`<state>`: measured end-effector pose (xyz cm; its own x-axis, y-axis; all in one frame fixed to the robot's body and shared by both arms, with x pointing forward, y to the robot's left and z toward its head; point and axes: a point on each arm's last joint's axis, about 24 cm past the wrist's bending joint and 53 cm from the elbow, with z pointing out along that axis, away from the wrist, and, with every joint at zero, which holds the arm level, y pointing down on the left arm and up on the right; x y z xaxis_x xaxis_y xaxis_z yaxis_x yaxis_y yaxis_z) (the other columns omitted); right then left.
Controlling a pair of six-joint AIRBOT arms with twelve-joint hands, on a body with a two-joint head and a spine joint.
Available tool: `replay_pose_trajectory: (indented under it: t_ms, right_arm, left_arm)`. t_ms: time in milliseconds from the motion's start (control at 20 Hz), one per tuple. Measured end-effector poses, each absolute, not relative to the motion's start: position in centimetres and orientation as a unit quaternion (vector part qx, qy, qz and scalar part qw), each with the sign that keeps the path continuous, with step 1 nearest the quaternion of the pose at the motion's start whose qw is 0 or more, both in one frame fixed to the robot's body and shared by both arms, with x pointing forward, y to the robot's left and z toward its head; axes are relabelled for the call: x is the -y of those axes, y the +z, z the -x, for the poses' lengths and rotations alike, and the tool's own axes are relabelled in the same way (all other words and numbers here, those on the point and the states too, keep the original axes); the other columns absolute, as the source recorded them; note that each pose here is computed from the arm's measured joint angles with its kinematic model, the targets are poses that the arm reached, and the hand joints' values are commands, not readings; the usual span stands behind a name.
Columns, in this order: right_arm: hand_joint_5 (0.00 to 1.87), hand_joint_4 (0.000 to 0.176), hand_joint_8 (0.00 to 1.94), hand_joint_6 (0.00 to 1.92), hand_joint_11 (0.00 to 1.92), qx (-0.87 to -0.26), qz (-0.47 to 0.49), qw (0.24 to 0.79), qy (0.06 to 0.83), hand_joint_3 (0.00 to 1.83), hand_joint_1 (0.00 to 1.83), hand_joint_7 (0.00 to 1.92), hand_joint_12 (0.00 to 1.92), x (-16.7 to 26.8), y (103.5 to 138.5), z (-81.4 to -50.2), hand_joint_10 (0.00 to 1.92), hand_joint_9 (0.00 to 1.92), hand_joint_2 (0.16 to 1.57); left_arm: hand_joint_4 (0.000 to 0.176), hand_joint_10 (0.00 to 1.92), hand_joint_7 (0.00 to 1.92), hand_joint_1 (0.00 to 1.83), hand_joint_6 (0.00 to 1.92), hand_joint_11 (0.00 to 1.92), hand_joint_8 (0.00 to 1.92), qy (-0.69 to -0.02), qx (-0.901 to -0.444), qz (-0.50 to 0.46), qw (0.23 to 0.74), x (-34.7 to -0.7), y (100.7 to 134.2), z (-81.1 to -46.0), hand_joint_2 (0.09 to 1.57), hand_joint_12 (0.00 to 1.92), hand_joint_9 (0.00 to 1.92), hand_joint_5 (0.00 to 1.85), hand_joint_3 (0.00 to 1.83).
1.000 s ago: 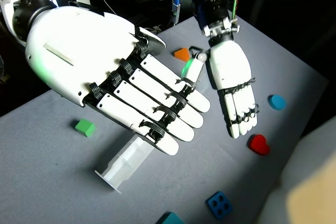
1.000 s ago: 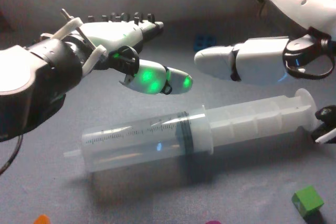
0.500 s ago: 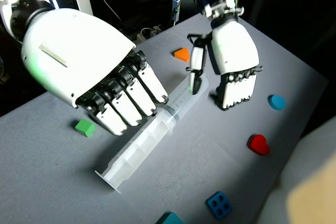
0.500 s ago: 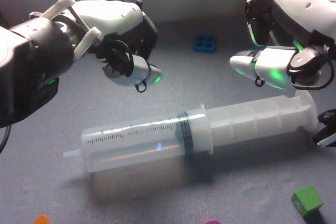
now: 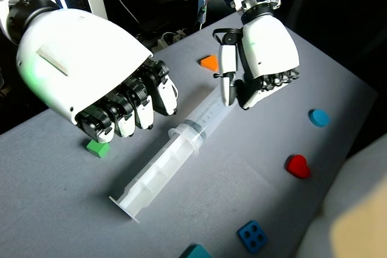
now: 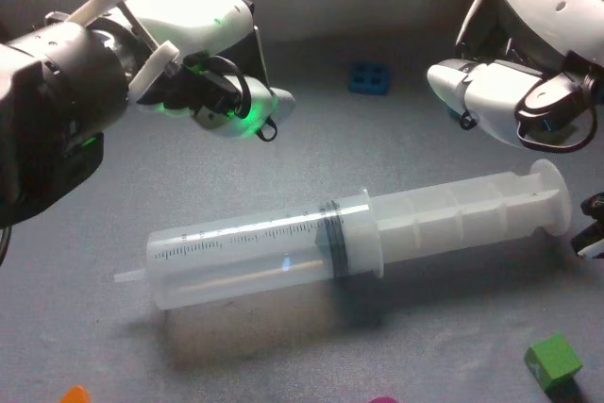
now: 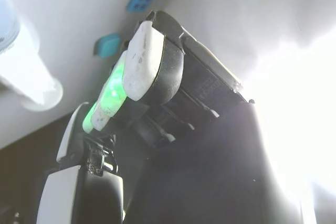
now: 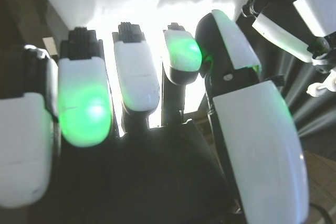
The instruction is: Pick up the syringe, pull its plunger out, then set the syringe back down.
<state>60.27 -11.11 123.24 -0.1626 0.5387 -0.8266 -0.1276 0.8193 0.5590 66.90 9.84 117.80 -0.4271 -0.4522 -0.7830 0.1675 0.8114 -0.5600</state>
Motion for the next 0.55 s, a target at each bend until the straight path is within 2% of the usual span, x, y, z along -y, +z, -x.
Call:
replay_pose_trajectory:
  t_ms: [550]
  right_arm:
    - [1.24,0.176,1.94,1.92,1.81,-0.691,-0.107,0.650,0.299,0.00,0.62,1.48,1.92,10.0,124.6,-60.5,1.92,1.64,1.42]
  left_arm:
    - [0.004,1.92,1.45,0.46,1.92,1.52,1.92,-0.305,-0.788,0.099,0.526,-9.7,118.7,-66.6,1.45,1.92,1.50,1.29,0.00]
